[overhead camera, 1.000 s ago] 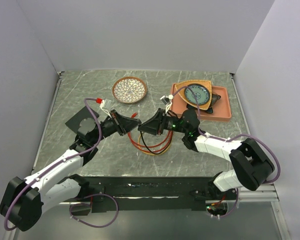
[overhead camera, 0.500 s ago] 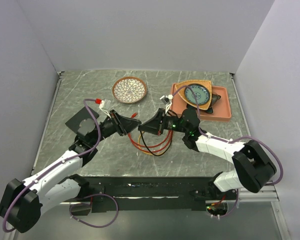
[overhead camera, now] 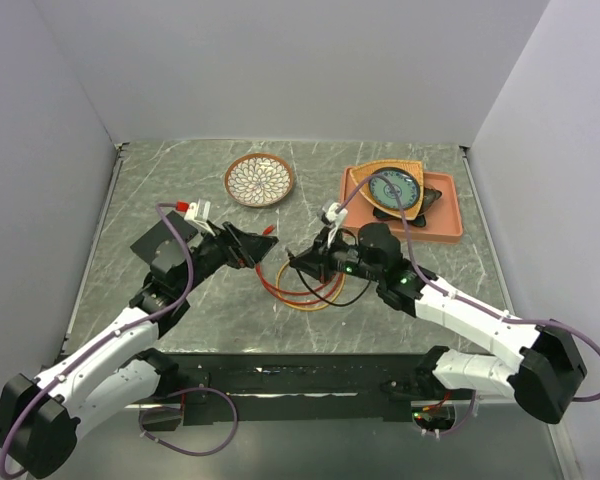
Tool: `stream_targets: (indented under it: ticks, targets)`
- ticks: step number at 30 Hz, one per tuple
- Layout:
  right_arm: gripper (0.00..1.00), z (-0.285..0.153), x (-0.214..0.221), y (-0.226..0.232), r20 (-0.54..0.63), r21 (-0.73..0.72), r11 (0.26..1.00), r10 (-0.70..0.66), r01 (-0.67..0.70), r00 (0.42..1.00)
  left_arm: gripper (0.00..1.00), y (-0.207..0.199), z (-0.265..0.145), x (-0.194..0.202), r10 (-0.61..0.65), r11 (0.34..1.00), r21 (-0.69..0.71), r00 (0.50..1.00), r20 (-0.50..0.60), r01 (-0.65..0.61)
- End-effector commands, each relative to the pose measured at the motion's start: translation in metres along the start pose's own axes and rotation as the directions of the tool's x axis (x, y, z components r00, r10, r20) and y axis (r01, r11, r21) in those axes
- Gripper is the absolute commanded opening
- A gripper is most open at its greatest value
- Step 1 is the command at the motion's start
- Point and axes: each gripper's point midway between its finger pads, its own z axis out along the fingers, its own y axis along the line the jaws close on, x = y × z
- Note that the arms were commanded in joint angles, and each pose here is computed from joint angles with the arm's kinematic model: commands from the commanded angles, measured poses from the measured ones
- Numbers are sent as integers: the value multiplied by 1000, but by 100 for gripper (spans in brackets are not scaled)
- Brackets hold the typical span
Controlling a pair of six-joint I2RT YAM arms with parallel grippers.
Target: Insert the plug into the switch port
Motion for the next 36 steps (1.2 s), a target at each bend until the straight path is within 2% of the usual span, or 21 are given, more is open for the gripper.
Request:
stream_targets:
  ticks: [1,2,3,8,12,14,15,16,17,18,20,21,22,27,31,33,35,36]
  targets:
    - [0,-10,-3,-21,-67,201,950,-228,237,971,99,0,2,-19,47,998,-48,998,49,-45]
    - [0,-12,-1,-27,-77,251,936,-234,245,969,99,2,3,-18,49,997,-58,998,41,-47]
    - [0,-12,1,-25,-91,251,922,-279,293,956,99,4,4,-17,51,997,-65,998,38,-48]
    - [0,-15,4,-29,-115,319,885,-319,339,941,99,9,7,-21,69,992,-106,997,32,-65]
    - [0,-20,2,-32,-101,378,844,-370,379,924,99,27,9,-23,79,974,-214,997,18,-74]
    - [0,-20,1,-31,-101,382,840,-377,386,921,99,41,11,-34,87,950,-305,995,48,-68]
    - [0,-20,3,-32,-107,381,837,-380,391,919,99,54,8,-29,78,926,-372,997,22,-65]
    - [0,-20,5,-33,-118,386,834,-379,394,918,96,53,10,-42,89,914,-400,995,43,-64]
    - [0,-18,6,-31,-125,379,834,-383,401,915,96,71,10,-46,109,871,-485,993,51,-71]
    - [0,-17,7,-32,-133,378,833,-383,404,914,96,69,12,-60,124,854,-515,990,68,-72]
    - [0,-18,10,-34,-142,393,830,-370,395,918,96,99,6,-61,145,753,-651,989,20,-97]
    - [0,-17,12,-35,-147,391,831,-367,395,918,96,98,8,-80,162,731,-676,986,44,-90]
    - [0,-17,14,-35,-150,389,834,-363,393,920,96,119,3,-72,139,667,-738,990,-13,-103]
    - [0,-13,25,-35,-165,375,851,-330,369,929,96,178,-4,-99,19,649,-761,1000,14,-2]
    - [0,-12,35,-36,-189,367,858,-308,358,932,96,238,-27,-105,-49,501,-860,996,81,94]
    - [0,-11,39,-35,-192,358,866,-299,350,935,96,264,-35,-113,-77,475,-866,988,132,153]
    - [0,-10,42,-34,-208,351,869,-291,349,934,96,287,-34,-101,-158,449,-874,979,127,185]
    - [0,-10,45,-35,-219,351,869,-286,349,933,96,302,-42,-114,-151,417,-884,975,161,211]
